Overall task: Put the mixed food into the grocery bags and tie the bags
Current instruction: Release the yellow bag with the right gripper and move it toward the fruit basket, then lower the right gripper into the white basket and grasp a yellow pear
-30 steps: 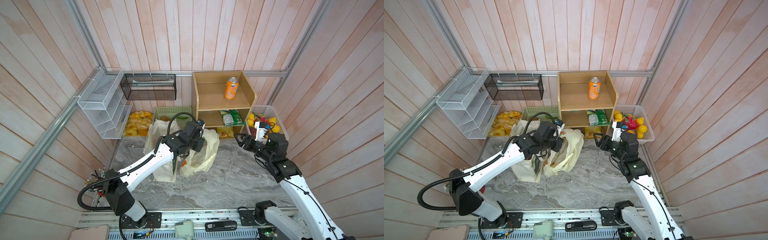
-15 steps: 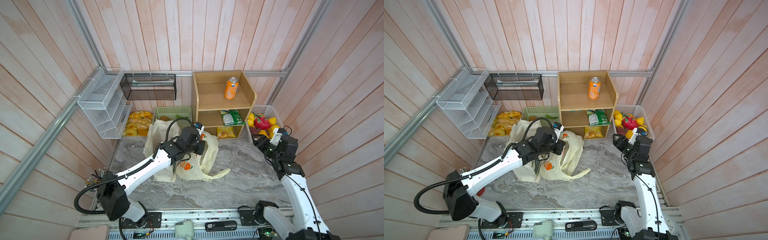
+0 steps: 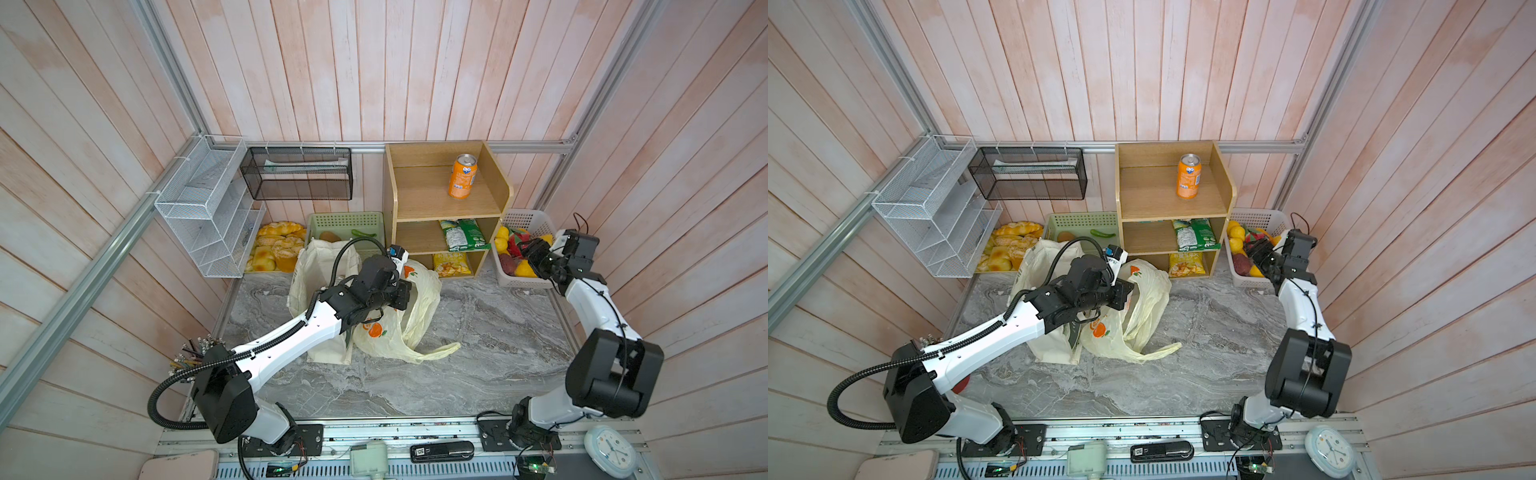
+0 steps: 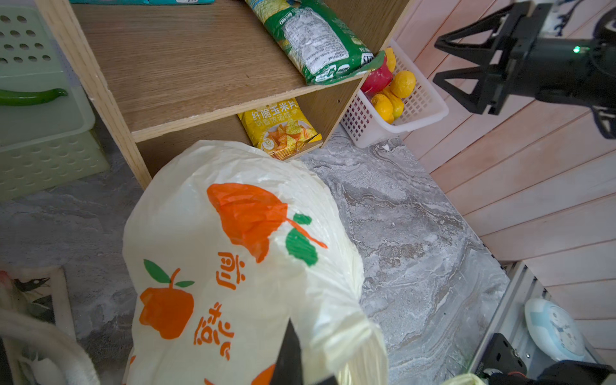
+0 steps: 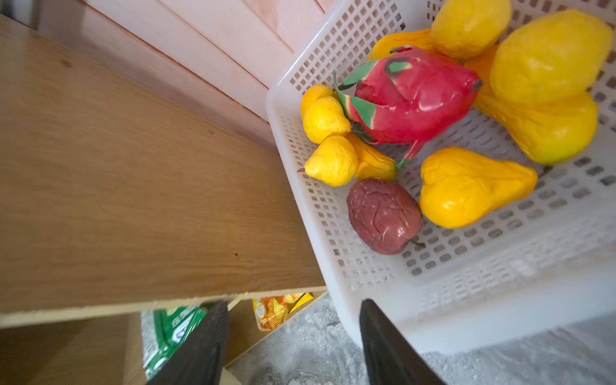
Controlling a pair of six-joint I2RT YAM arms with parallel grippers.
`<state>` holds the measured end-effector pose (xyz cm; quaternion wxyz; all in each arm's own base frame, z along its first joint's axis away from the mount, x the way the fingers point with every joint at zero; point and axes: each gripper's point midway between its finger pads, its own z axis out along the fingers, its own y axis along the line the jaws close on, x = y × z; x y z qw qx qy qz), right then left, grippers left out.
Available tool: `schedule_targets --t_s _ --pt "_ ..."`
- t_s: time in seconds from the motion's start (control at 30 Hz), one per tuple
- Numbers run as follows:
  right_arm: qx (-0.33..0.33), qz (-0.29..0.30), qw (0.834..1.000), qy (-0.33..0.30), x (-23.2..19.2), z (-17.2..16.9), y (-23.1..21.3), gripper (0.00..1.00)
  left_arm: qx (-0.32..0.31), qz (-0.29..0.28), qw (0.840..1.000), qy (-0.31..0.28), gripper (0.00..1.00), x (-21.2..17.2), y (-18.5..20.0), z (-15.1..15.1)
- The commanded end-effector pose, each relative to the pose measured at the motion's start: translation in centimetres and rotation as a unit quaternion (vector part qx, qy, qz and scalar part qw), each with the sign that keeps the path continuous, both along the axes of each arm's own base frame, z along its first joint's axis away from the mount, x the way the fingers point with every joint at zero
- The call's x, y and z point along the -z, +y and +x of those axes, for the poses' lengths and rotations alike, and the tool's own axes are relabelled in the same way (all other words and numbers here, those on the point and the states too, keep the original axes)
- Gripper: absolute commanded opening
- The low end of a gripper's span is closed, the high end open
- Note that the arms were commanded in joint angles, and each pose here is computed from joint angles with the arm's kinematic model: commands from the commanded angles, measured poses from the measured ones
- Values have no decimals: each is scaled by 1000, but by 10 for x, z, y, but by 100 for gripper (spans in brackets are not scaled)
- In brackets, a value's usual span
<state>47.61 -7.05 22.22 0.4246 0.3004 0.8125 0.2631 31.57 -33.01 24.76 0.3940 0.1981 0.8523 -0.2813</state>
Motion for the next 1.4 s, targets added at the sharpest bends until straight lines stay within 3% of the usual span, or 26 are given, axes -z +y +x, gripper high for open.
schedule_targets --t_s 0.0,0.27,0.6,1.2,1.37 --pt "-15 -19 999 43 24 16 -8 63 7 -16 1000 -9 0 -8 -3 -3" --pt "-22 -34 992 116 79 33 -18 62 15 -16 1000 -10 0 -10 -4 -4" --pt "-16 -25 984 177 128 -6 -20 62 13 -16 1000 -17 0 -16 -2 -4" --pt "43 26 986 161 144 -116 -12 62 9 -13 999 -29 0 -23 1 2" --pt "43 28 992 115 117 -116 -7 63 9 -9 1000 -27 0 -23 2 4"
